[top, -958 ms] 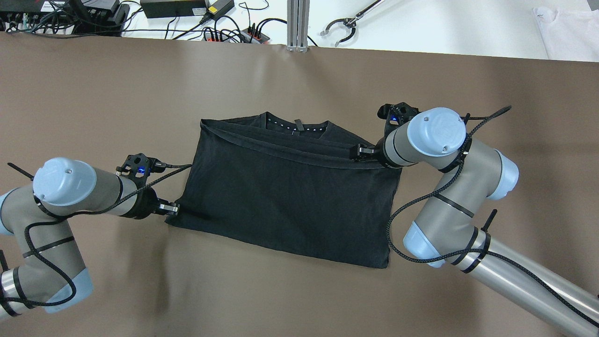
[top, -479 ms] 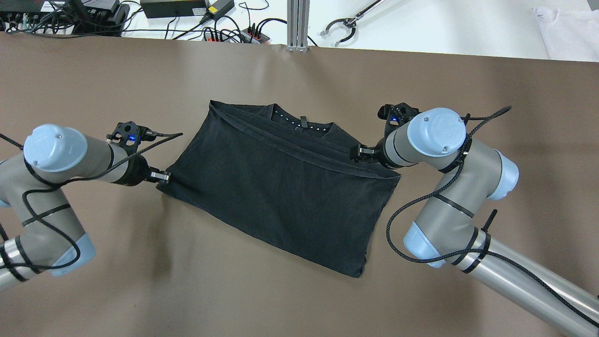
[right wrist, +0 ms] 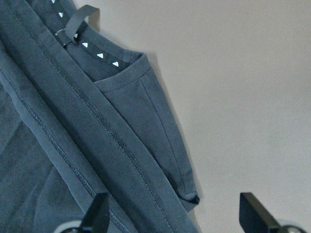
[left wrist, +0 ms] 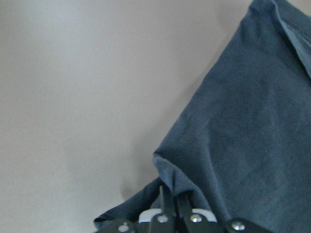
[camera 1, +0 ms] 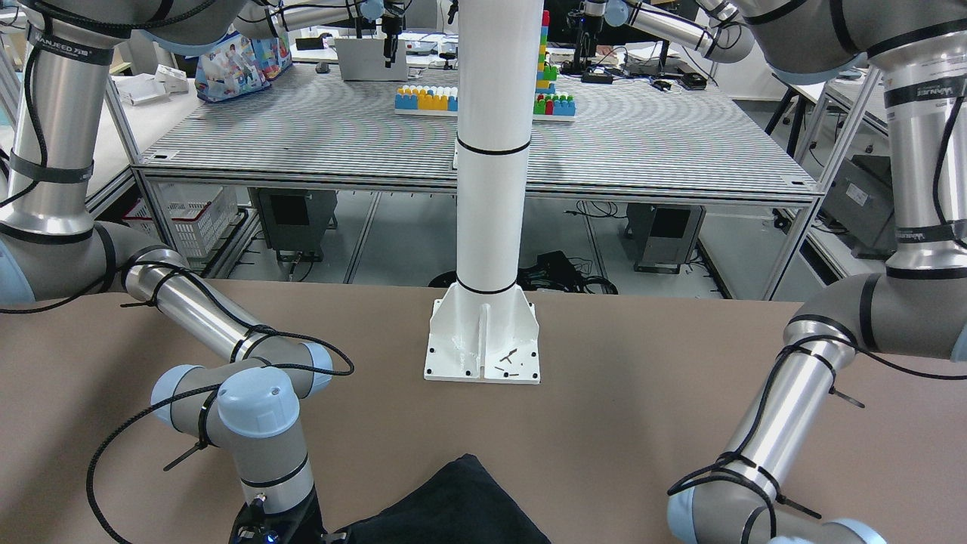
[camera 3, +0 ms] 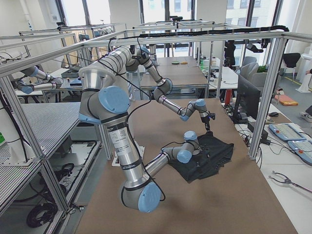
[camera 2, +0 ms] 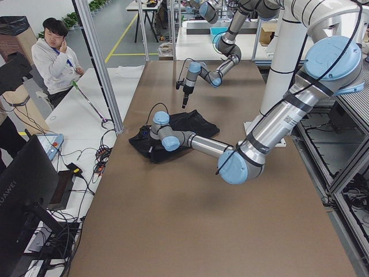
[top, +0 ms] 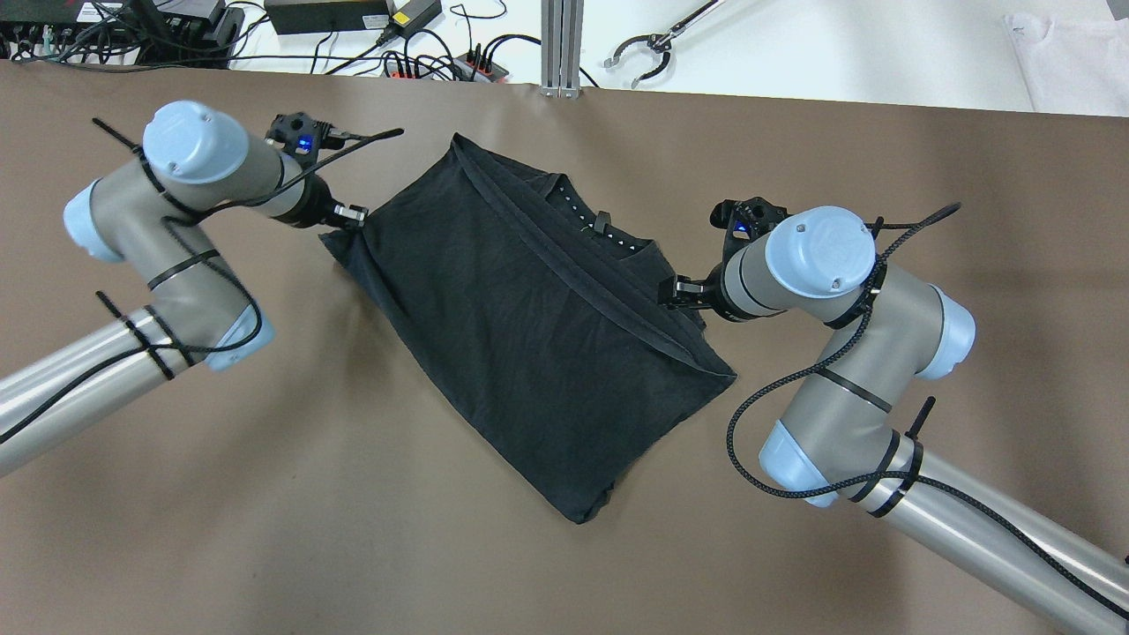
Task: Fold clothes
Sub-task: 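Grasp the shirt side with the left gripper and lift it toward the right gripper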
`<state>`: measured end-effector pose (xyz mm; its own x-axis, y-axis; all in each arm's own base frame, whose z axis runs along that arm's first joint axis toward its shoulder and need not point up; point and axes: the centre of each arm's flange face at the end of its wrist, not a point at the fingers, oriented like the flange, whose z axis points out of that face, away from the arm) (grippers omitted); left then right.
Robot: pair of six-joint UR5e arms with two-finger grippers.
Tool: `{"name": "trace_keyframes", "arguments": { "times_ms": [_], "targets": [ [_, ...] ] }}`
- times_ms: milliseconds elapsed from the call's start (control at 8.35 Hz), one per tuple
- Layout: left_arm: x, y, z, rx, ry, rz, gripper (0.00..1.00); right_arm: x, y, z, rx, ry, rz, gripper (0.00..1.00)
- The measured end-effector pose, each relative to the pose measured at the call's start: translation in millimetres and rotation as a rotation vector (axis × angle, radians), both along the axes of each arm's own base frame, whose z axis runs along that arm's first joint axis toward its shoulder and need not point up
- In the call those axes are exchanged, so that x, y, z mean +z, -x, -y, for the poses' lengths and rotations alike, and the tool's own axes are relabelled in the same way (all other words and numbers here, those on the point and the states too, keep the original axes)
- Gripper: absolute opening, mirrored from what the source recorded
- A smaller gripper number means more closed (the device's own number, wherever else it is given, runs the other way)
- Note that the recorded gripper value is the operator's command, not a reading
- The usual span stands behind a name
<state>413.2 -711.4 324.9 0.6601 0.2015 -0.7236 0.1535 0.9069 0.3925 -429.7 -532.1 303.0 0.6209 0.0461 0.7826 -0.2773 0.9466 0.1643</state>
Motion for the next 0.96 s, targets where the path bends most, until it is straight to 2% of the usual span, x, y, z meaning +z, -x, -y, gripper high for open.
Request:
{"name": "trace_keyframes", "arguments": {
  "times_ms": [120,359,479,599,958],
  "targets": [
    [-22,-14,30,-0.015,-0.004,0.03,0.0,0,0,0,-0.001,0.0,0.0,0.94],
    [-50,-24,66,-0.016,-0.037,0.089,0.0,0,2,-1,-0.004,-0.001,0.0,0.94],
    [-53,-13,78,0.003,-0.078,0.122,0.42,0,3,-2,-0.005,-0.001,0.0,0.94],
    [-49,5,88,0.026,-0.122,0.156,0.99,-1,3,-2,-0.006,-0.001,0.0,0.94],
    [-40,30,100,0.058,-0.177,0.198,1.0,0,5,-4,-0.009,-0.001,0.0,0.94]
  ]
}}
